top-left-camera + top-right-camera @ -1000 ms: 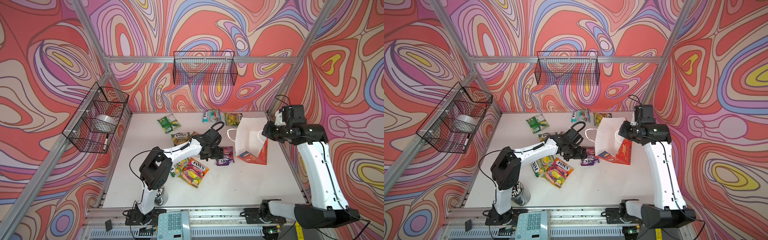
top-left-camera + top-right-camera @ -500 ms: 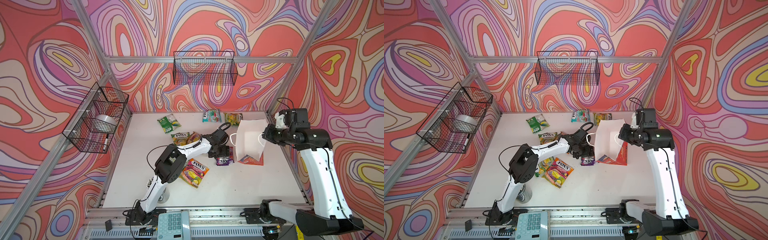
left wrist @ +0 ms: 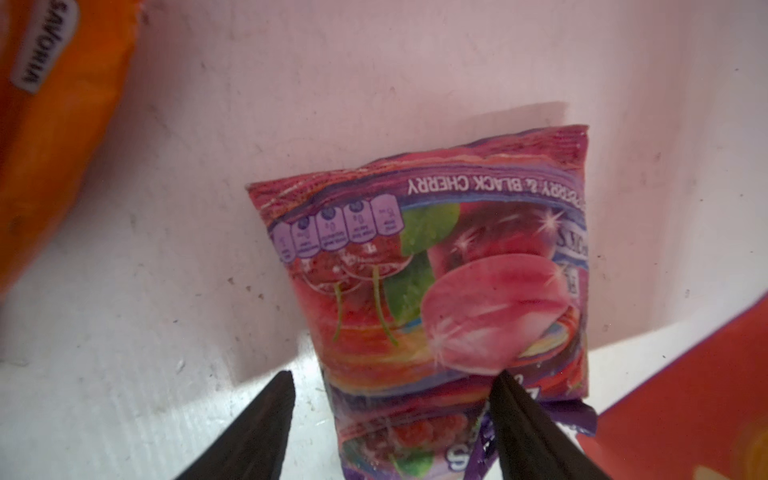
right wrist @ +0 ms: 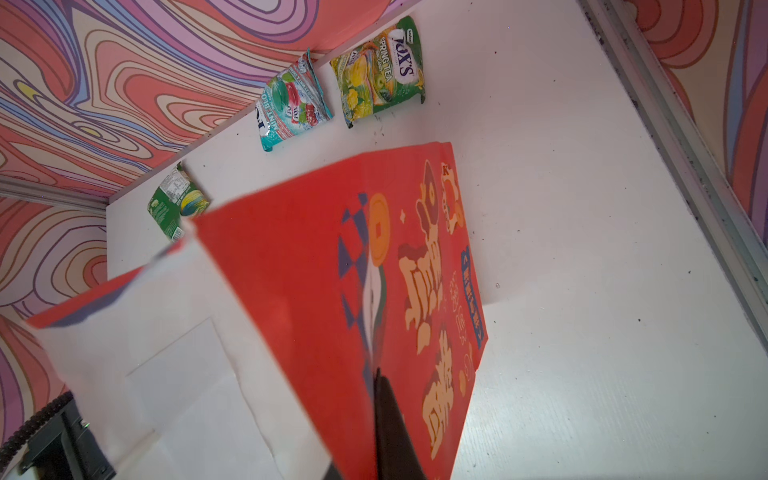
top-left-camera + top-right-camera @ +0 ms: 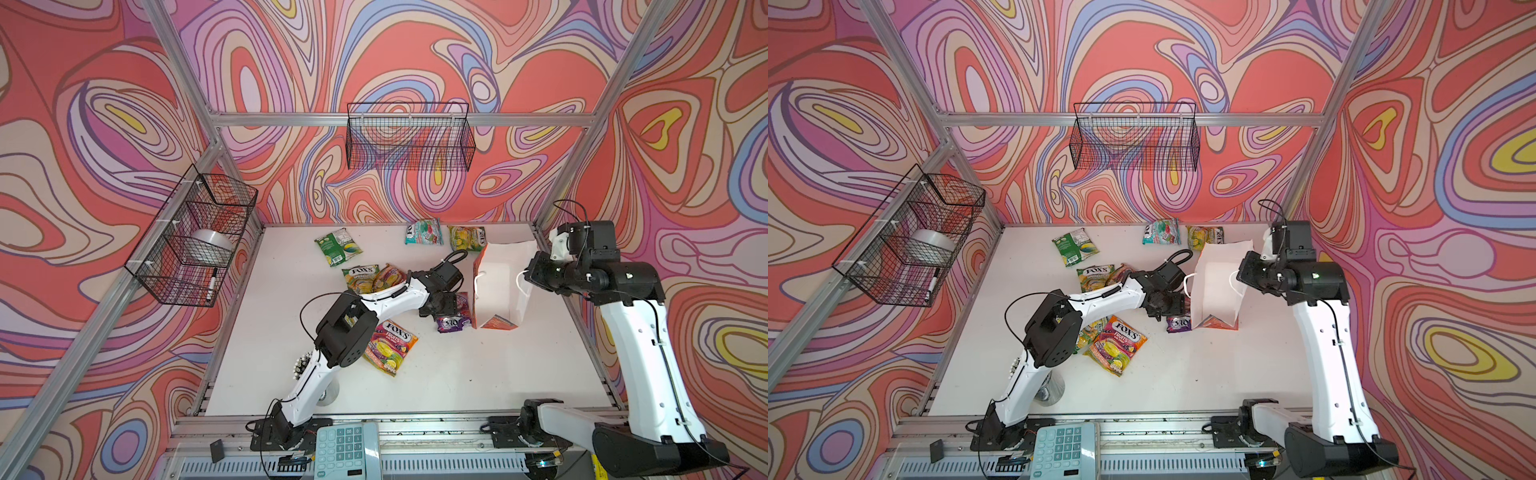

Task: Place the snacks into the paper bag
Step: 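Close the left gripper on the purple Fox's Berries packet and lift it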

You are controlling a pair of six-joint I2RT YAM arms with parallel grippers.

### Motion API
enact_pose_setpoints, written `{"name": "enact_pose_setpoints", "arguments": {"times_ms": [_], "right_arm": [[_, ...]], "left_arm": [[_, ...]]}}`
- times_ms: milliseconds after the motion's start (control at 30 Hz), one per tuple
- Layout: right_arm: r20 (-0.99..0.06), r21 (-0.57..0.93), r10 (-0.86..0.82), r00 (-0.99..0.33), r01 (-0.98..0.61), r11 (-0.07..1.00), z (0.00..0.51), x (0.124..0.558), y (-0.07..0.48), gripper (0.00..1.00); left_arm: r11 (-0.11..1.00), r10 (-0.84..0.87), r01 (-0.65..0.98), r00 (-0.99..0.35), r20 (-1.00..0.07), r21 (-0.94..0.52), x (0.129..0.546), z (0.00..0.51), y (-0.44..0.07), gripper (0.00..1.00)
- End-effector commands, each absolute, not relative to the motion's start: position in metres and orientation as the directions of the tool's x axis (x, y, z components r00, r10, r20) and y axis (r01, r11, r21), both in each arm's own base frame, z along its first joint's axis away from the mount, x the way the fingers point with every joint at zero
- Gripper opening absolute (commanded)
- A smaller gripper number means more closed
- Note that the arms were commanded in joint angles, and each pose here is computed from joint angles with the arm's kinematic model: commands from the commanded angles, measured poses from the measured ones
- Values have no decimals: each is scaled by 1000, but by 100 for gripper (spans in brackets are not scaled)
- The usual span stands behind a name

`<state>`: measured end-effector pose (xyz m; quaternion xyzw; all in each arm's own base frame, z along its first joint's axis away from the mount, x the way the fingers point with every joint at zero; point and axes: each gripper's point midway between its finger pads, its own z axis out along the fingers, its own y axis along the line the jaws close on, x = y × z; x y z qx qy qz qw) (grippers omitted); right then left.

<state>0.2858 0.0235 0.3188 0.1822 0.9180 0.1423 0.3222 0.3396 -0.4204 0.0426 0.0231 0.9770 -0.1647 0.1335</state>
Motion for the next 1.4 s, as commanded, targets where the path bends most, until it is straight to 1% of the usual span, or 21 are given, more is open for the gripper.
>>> {"name": "enact_pose_setpoints", "arguments": {"times_ms": [0, 333, 500, 567, 767, 1000, 1200, 1367], "right_arm": [[-558, 387, 427, -711, 232, 893, 322, 285, 23, 0], [-567, 400, 431, -702, 223, 889, 327, 282, 25, 0], [-573, 405, 426, -700, 209, 890, 331, 279, 26, 0], [-573, 409, 423, -702, 202, 890, 331, 278, 27, 0], [-570, 418, 419, -707, 190, 888, 328, 277, 30, 0], [-558, 435, 412, -720, 168, 884, 327, 277, 36, 0], [-553, 428, 400, -731, 162, 889, 323, 278, 36, 0], [-538, 442, 398, -743, 154, 884, 319, 282, 40, 0]], "left_arm": [[976, 0, 52, -971, -237, -212, 328, 18, -402, 71], [978, 4, 54, -970, -241, -201, 319, 6, -402, 60], [979, -5, 47, -967, -255, -198, 319, 11, -398, 45], [977, -10, 48, -963, -268, -206, 318, 16, -395, 36], [960, -24, 65, -951, -309, -273, 314, 45, -392, 25], [932, -51, 89, -927, -371, -351, 308, 99, -384, 21], [916, -90, 103, -889, -449, -387, 302, 154, -364, 20], [926, -130, 87, -839, -528, -367, 299, 202, -332, 19]]}}
